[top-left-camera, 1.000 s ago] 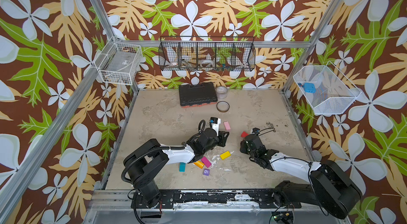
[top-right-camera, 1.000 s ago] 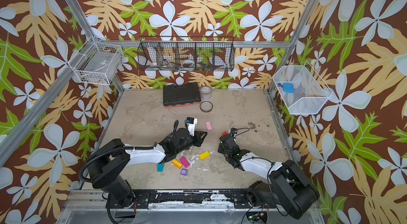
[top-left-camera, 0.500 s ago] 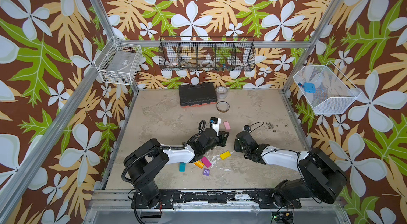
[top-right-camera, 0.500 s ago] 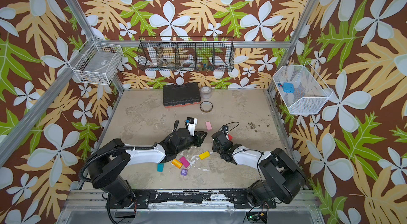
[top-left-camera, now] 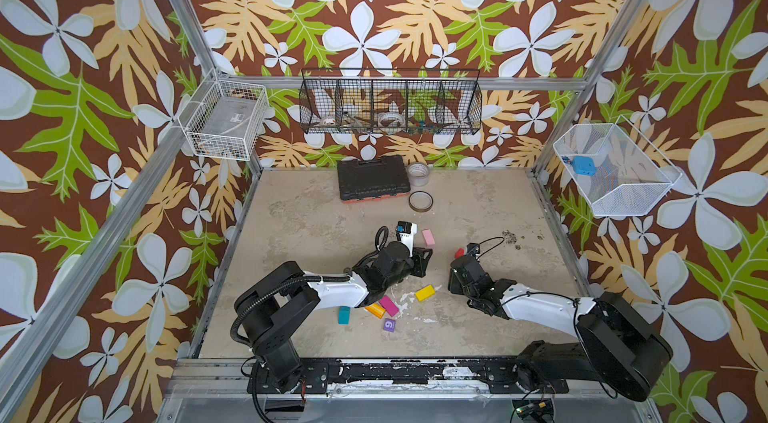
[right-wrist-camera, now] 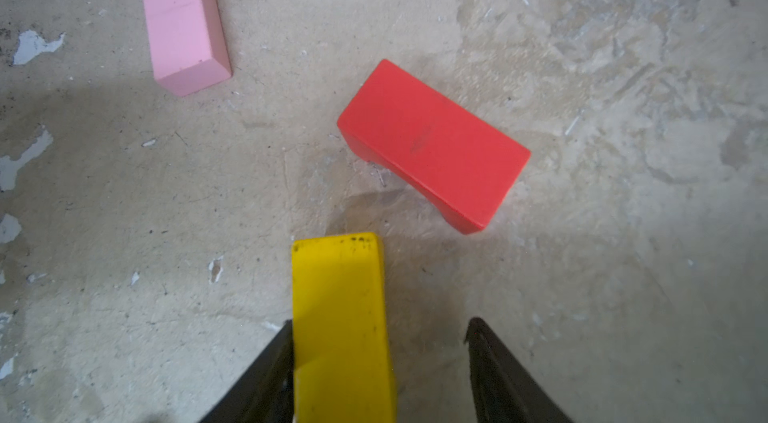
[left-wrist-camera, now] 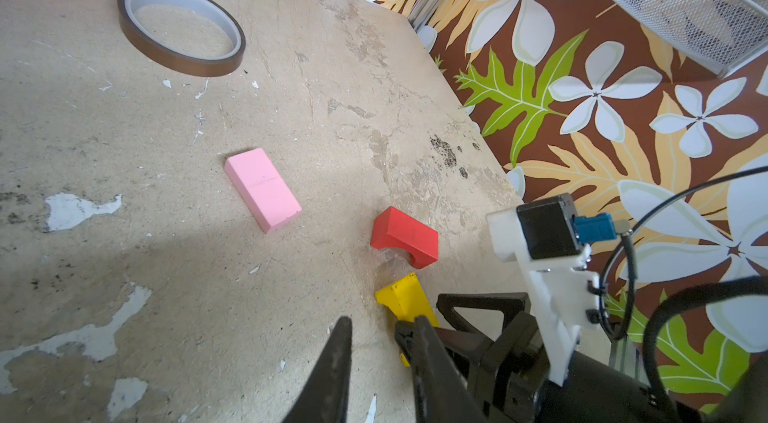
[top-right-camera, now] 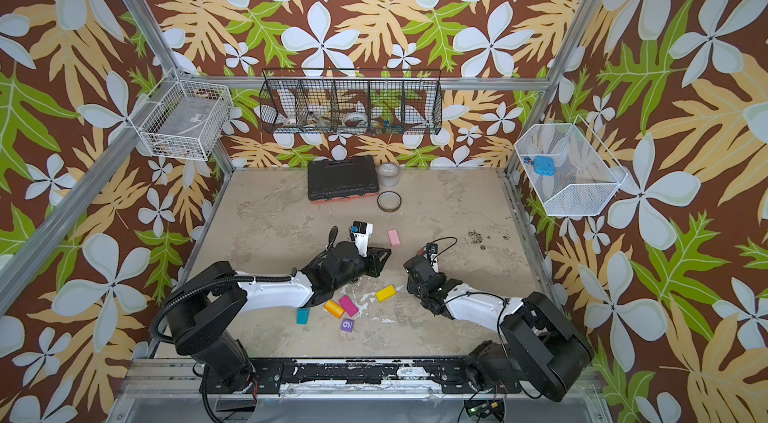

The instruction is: Build the wood block tower

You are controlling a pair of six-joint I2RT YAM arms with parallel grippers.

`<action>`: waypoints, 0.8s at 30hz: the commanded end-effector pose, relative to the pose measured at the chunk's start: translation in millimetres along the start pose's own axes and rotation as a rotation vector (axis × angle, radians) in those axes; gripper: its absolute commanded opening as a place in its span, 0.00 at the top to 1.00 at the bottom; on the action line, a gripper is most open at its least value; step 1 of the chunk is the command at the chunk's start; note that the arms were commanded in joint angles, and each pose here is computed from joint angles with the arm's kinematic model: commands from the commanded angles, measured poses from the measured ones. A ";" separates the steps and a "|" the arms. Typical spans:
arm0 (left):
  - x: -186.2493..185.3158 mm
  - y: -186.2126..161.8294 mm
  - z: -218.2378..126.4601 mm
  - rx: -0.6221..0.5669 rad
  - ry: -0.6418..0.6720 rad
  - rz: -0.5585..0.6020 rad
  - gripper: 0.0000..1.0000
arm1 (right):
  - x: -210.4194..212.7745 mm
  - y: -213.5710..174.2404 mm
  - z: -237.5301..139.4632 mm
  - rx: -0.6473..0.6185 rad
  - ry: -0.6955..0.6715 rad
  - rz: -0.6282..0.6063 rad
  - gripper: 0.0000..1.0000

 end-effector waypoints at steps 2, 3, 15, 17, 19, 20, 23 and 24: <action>-0.9 5.0 1.1 -0.018 0.004 0.014 0.72 | -4.3 3.2 -4.2 -0.018 -0.017 0.005 0.34; -1.1 4.9 1.3 -0.017 0.003 0.015 0.72 | -2.9 2.1 -5.5 -0.011 -0.003 0.006 0.33; 0.8 6.6 -1.7 -0.026 0.017 0.014 0.72 | -22.5 -12.5 -10.7 -0.009 -0.015 0.039 0.40; 0.9 7.0 -2.1 -0.028 0.016 0.013 0.72 | -24.6 -10.7 -12.2 -0.023 -0.016 0.050 0.43; 1.3 7.2 -2.1 -0.029 0.018 0.013 0.72 | -25.7 -9.6 -12.5 -0.028 -0.015 0.057 0.46; 0.8 7.1 -2.1 -0.029 0.017 0.013 0.72 | -26.6 -9.3 -11.7 -0.028 -0.017 0.060 0.47; 1.2 6.3 -1.8 -0.026 0.018 0.014 0.72 | -32.1 -10.6 -5.9 -0.003 -0.018 0.085 0.54; 0.5 6.9 -1.7 -0.028 0.016 0.014 0.72 | -34.1 -11.0 -3.6 0.008 -0.012 0.095 0.56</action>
Point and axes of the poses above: each gripper's point midway between its finger pads, its own z axis out along the fingers, its own x axis along the line the jaws close on, y = z × x, the point moved 3 cm from there along -z, back along the fingers, and after that the axes turned 10 degrees about z, right-handed, at the moved point
